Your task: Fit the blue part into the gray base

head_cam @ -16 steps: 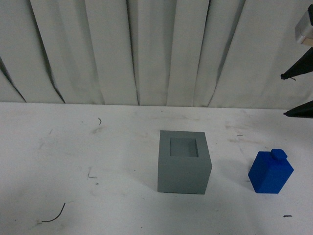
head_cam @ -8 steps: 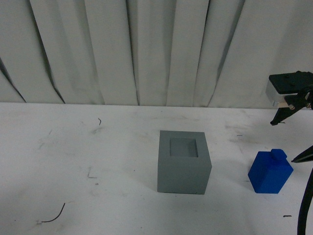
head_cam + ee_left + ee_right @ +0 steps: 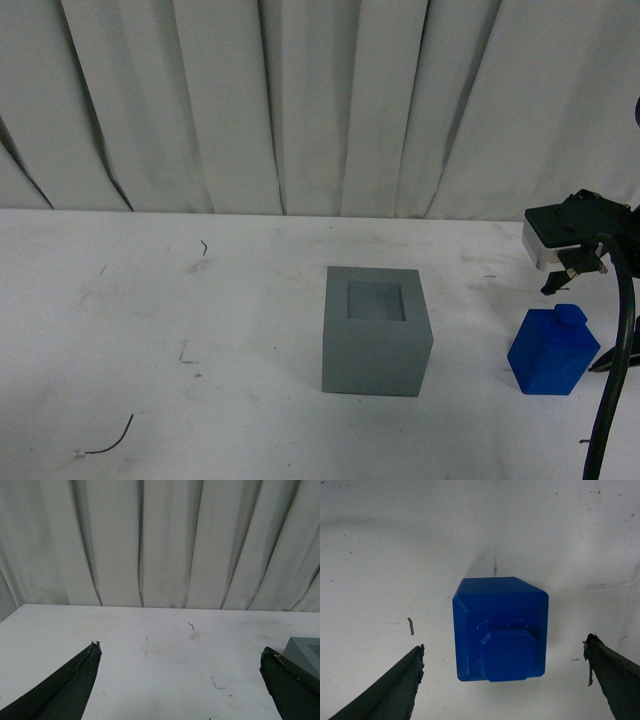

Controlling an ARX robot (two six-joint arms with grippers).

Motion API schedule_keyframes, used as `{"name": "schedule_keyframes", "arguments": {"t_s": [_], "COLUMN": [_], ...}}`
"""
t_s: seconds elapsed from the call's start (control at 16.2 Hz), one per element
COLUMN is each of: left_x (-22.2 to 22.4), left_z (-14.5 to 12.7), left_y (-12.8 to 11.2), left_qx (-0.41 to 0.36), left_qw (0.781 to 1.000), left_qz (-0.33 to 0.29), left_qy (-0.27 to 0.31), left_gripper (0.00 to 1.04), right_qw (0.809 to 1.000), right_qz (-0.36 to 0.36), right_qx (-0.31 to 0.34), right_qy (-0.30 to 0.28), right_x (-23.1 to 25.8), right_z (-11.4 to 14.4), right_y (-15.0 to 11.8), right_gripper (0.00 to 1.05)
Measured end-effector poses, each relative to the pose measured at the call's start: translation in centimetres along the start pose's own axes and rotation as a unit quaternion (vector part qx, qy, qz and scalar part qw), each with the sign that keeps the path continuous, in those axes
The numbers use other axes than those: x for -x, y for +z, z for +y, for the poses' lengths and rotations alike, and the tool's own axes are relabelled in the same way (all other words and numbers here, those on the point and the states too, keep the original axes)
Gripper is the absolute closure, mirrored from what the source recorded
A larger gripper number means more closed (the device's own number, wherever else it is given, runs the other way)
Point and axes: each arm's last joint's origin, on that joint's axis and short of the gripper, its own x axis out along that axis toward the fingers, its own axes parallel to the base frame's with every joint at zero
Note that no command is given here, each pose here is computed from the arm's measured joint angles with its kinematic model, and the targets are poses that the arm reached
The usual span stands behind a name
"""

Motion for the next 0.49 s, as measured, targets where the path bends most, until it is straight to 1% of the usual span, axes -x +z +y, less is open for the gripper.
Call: {"name": "schedule_keyframes", "arguments": {"t_s": [0.49], "left_x": [0.0], "left_z": [0.0], "left_y": [0.0], "left_qx": [0.0], "left_qw": [1.0], "left_qz": [0.0], "left_qy": [0.0], "left_gripper": [0.07], "right_qw": [1.0], "right_qz": [0.002], "right_qx": [0.001], "right_qy": [0.007], "right_x": [-2.4], "right_z": [0.2], "right_y": [-0.7], "right_gripper": [0.06]}}
